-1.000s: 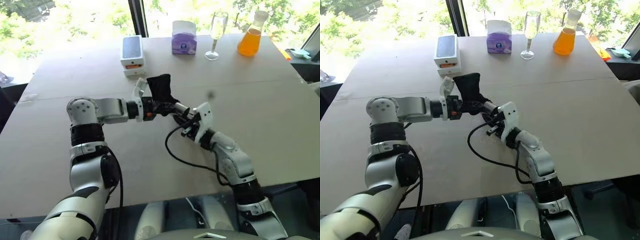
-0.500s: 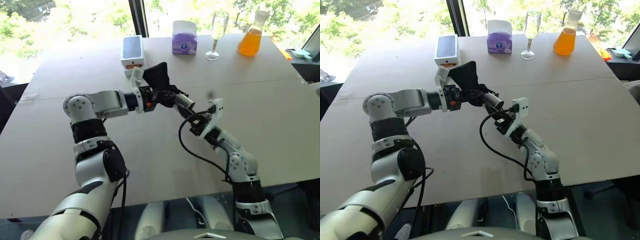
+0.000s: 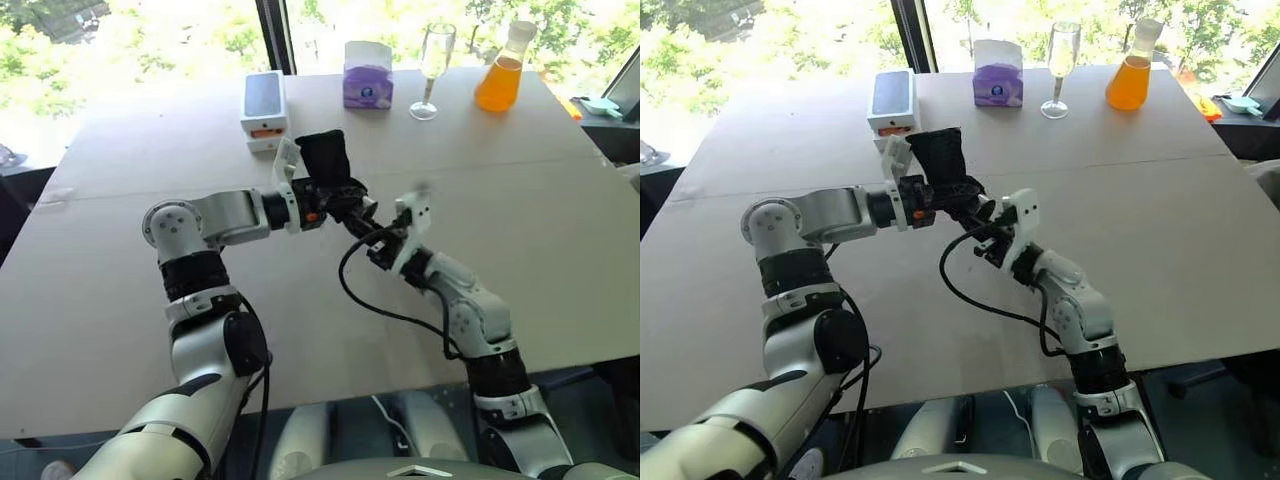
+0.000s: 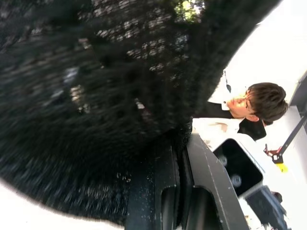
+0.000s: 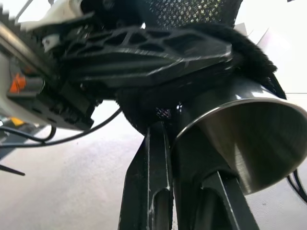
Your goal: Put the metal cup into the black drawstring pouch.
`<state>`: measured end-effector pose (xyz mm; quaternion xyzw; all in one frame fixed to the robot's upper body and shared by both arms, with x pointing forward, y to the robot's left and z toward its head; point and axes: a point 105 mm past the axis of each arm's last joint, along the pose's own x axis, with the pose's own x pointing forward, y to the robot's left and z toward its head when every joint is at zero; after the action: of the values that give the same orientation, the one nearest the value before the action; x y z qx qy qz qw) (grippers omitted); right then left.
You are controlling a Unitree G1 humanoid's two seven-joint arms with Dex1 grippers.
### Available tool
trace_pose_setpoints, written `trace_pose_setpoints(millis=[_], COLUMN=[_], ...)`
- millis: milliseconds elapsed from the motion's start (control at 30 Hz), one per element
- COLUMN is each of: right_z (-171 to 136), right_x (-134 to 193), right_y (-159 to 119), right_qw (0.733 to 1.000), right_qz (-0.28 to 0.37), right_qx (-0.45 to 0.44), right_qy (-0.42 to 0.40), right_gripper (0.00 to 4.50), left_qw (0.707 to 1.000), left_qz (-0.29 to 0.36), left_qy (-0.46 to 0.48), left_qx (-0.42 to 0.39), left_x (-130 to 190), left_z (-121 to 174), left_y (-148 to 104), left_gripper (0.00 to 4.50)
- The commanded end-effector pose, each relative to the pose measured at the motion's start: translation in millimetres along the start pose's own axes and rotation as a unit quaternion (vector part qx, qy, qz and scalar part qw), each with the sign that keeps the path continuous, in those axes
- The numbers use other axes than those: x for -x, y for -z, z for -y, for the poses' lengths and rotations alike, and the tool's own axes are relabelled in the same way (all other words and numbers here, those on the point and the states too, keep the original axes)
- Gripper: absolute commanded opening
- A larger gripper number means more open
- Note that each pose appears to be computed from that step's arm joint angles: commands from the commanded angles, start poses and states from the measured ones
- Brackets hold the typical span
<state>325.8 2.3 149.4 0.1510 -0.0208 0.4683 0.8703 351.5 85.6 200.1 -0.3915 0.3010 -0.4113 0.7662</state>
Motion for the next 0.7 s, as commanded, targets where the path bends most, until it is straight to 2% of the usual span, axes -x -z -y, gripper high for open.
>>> trace_pose_setpoints(millis=[33,267,400,500,700], right_z=[-19,-11,-1,2,2], right_x=[-12,-19,-26,-26,-29], right_y=[-23,-27,-31,-37,-24], right_qw=[0.996,0.983,0.954,0.945,0.902], right_qz=[0.036,0.026,0.01,0.016,-0.038], right_qx=[0.067,0.182,0.299,0.325,0.428], right_qy=[-0.048,-0.018,0.01,0.013,-0.034], right_gripper=[0.07,0.07,0.07,0.07,0.07], left_qw=[1.0,0.999,0.998,0.998,0.997], left_qz=[0.002,0.009,-0.008,-0.006,-0.006], left_qy=[0.021,0.024,0.032,0.02,0.016], left_qx=[0.009,0.037,0.045,0.06,0.075], left_x=[-5,-7,-11,-9,-16], left_z=[11,12,14,9,17], left_y=[-3,-3,10,18,23], left_gripper=[0.0,0.0,0.0,0.0,0.0])
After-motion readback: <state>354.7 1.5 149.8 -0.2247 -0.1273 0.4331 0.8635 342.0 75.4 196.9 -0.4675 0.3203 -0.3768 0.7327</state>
